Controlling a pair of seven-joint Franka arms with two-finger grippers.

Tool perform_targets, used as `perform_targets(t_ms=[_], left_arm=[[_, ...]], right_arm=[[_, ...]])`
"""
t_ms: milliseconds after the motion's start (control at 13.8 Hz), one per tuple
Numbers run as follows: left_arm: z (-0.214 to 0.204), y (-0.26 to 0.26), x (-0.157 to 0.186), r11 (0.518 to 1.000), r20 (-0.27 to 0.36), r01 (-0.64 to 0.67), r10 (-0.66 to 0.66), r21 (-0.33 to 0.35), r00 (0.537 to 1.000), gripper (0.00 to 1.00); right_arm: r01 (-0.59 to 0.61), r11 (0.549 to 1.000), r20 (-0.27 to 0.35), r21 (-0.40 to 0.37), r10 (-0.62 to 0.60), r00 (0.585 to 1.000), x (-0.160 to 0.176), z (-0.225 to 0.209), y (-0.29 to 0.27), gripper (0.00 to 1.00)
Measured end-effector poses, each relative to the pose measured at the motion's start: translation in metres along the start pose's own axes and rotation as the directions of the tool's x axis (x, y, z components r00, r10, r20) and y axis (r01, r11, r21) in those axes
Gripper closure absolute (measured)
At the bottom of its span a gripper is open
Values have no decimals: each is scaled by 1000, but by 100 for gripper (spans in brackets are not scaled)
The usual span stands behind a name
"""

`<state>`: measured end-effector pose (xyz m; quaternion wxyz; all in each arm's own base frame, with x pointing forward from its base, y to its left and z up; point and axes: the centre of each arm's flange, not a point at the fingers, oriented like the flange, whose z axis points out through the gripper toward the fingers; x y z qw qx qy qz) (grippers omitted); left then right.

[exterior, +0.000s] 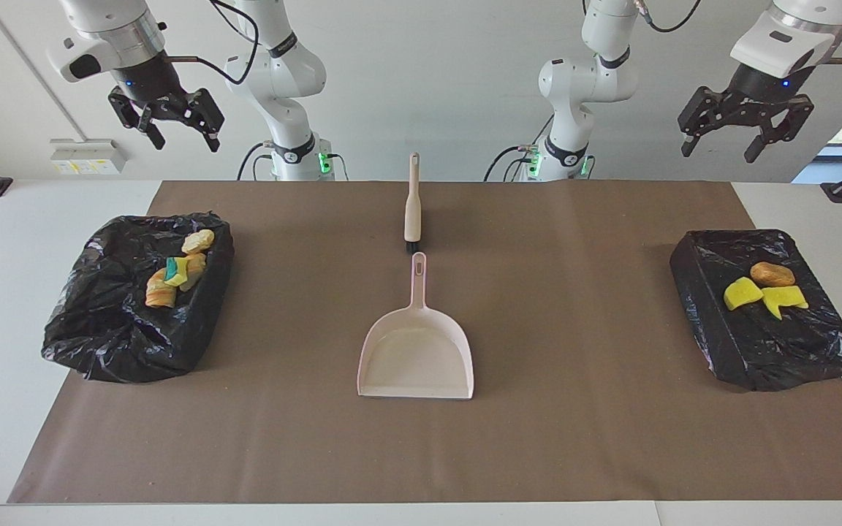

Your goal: Sweep and dump trash in bin

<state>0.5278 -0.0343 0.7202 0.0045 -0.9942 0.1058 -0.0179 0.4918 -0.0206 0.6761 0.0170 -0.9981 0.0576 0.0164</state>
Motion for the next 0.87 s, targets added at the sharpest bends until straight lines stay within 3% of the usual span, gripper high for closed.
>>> perform_targets(t_ms=[867], left_arm=[[2,5,-15,1000,24,-5,6,-26,1000,0]], right_arm=[[0,1000,0,0,0,1000,0,0,0,0]])
